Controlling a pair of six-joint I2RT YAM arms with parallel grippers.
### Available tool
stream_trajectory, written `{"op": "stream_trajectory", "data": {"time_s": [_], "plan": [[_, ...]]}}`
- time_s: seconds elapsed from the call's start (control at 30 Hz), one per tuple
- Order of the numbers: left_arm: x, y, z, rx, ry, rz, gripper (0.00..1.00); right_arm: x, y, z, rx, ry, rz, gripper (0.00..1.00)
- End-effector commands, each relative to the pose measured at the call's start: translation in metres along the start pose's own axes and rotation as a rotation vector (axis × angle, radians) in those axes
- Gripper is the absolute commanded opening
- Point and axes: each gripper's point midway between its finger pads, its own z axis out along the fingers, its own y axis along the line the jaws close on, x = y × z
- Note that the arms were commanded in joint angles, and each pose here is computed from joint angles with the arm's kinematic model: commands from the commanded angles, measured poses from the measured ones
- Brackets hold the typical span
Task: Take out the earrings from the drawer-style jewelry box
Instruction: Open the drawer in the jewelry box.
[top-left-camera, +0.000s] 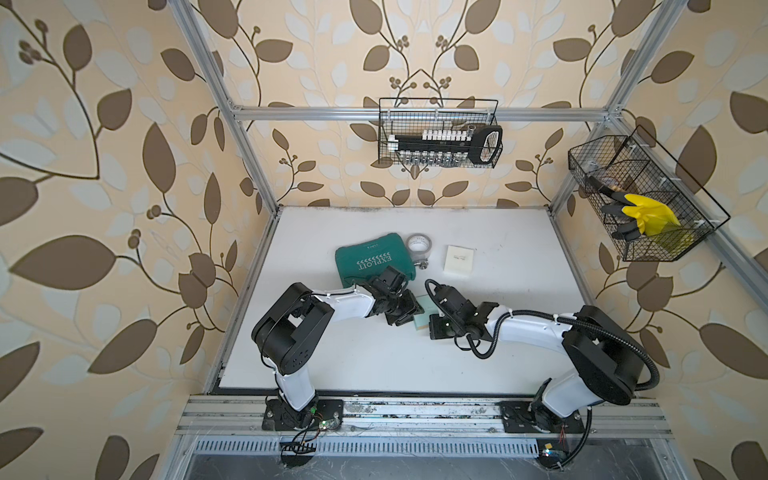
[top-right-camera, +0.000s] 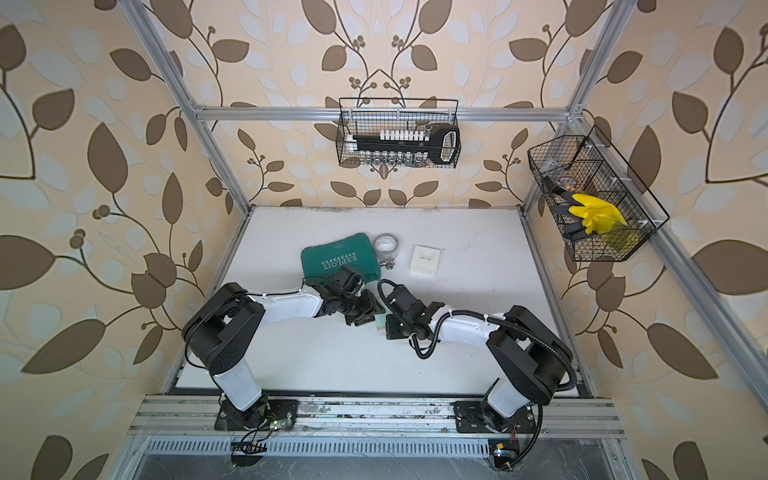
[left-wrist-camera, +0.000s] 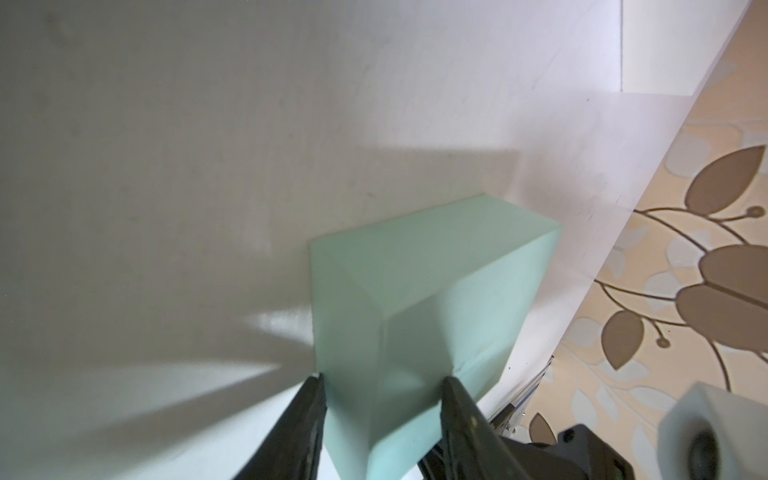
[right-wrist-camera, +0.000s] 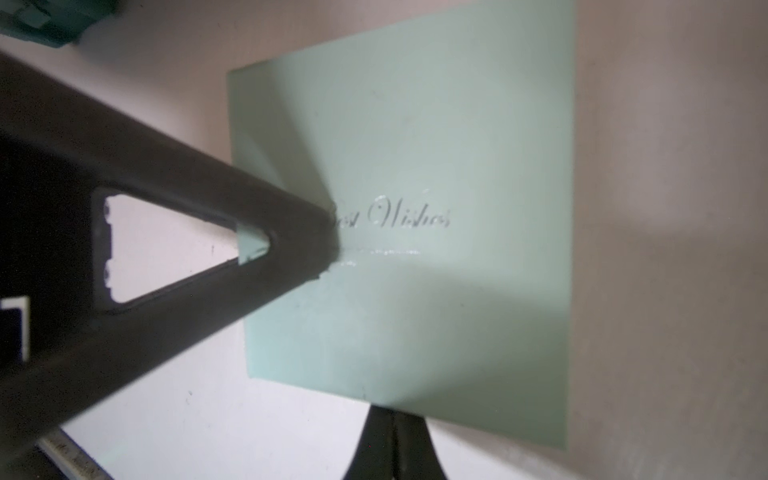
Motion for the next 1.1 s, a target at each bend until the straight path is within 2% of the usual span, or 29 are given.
{"op": "stream_trajectory", "data": {"time_s": [0.0,1.07], "plan": [[0.003,0.006,0.005,-0.039,0.005,0.013,0.46,-0.015,0.017,-0.009,-0.047,-0.038,0.002,0.02],[-0.003,0.008,0.004,-0.041,-0.04,-0.006,0.47,0.029,-0.011,-0.016,0.022,0.05,0.064,0.0]]}}
